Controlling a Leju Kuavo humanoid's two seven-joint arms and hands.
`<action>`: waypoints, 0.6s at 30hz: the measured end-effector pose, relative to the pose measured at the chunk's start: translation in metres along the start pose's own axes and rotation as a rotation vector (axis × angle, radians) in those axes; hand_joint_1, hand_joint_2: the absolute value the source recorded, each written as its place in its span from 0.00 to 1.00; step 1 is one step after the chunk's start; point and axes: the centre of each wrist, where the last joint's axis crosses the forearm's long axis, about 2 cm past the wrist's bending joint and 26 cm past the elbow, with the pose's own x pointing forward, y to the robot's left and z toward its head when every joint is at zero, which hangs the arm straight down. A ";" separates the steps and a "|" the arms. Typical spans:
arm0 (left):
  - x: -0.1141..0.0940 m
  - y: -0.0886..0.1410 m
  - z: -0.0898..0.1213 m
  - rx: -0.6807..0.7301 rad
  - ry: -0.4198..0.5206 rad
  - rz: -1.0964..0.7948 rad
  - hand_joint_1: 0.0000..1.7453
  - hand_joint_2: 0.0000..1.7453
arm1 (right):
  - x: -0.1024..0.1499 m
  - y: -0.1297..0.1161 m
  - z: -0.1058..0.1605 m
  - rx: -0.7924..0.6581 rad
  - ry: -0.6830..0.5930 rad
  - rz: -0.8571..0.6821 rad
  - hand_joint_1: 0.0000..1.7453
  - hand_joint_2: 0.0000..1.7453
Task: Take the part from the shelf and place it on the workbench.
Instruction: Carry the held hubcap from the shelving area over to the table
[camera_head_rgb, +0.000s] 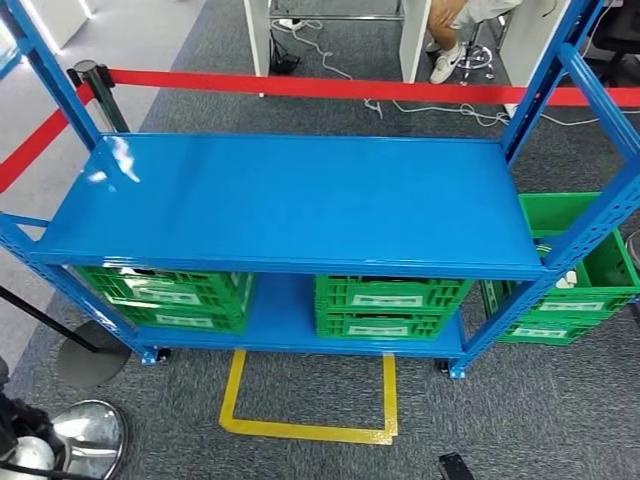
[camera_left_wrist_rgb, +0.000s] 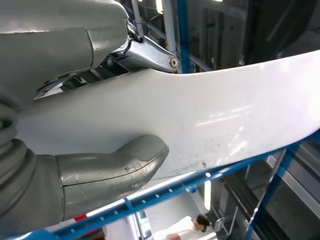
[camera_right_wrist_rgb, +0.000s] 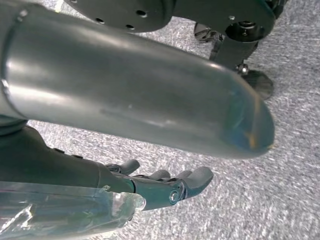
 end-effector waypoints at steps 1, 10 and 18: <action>0.000 0.001 0.000 0.000 0.000 -0.001 1.00 1.00 | 0.000 0.000 0.000 0.000 0.001 0.000 0.00 0.00; 0.000 0.002 0.000 0.003 -0.002 -0.005 1.00 1.00 | -0.001 -0.002 0.000 -0.002 0.003 0.003 0.00 0.00; 0.001 0.003 -0.003 0.009 -0.012 -0.004 1.00 1.00 | -0.001 -0.003 0.000 0.049 0.011 -0.022 0.00 0.00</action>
